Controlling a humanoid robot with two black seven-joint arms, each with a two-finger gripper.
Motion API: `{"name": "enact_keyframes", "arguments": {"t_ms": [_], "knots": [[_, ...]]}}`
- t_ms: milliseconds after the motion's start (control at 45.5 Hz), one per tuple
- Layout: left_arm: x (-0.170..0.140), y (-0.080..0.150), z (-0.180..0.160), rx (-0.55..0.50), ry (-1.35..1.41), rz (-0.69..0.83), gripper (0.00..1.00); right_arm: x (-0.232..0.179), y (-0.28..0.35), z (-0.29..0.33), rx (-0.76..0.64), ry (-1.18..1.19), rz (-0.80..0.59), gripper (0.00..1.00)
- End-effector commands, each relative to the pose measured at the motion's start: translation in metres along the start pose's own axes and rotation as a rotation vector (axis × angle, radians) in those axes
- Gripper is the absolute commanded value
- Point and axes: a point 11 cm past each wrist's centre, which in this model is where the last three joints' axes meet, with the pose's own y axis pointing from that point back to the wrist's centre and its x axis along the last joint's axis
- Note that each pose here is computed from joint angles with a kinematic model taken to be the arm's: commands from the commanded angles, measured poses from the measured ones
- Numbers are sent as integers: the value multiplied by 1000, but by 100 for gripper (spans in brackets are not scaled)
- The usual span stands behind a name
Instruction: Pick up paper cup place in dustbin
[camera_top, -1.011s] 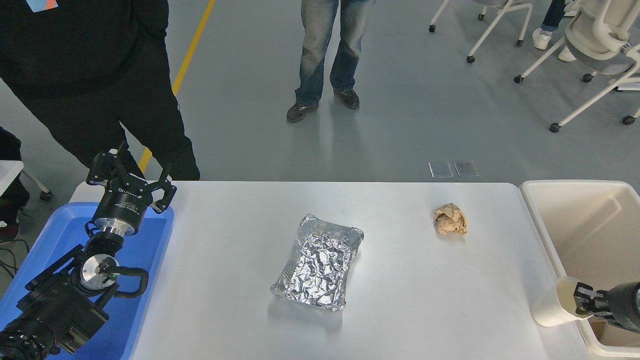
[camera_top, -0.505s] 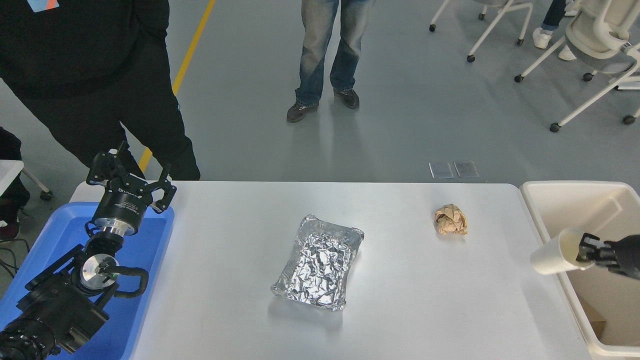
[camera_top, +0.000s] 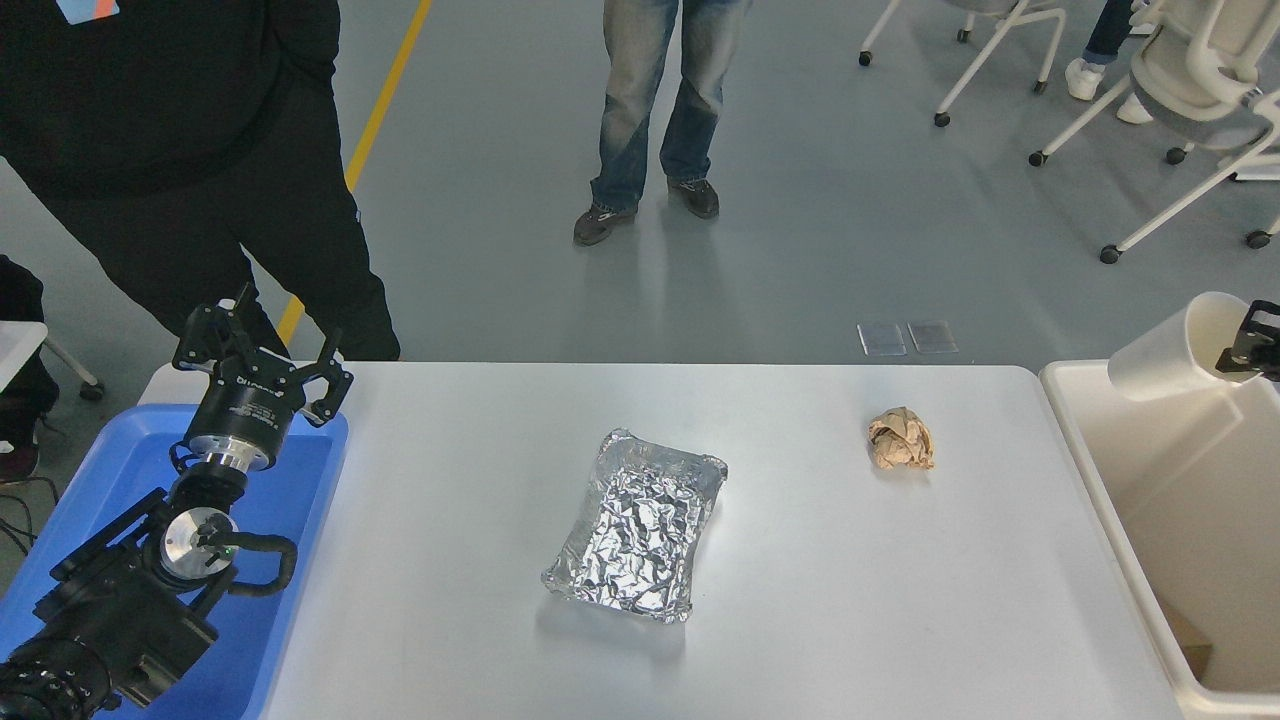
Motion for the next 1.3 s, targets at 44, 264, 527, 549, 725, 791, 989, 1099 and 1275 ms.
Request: {"name": "enact_keyframes", "arguments": {"t_ms": [44,264,527,549,725,791,989,1099,1275], "knots": [[0,0,0,0,0,0,99,17,20,-9,27,3,24,0],[0,0,0,0,0,0,99,17,20,-9,25,4,25,0],[0,0,0,0,-1,2,99,40,6,26,-75,25,145,0],[0,0,0,0,-1,2,99,43,2,33,-92,28,167,0],[0,0,0,0,-1,2,99,48,-46,79,-158,-49,294,0],[0,0,0,0,-1,2,99,40,-70,86,-175,-50,319,0],[0,0,0,0,-1,2,99,15,-103,114,-260,-100,384,0],[0,0,0,0,-1,2,99,-16,-120,134,-343,-177,380,0],[0,0,0,0,-1,2,99,-46,-136,146,-415,-207,391,0]]}}
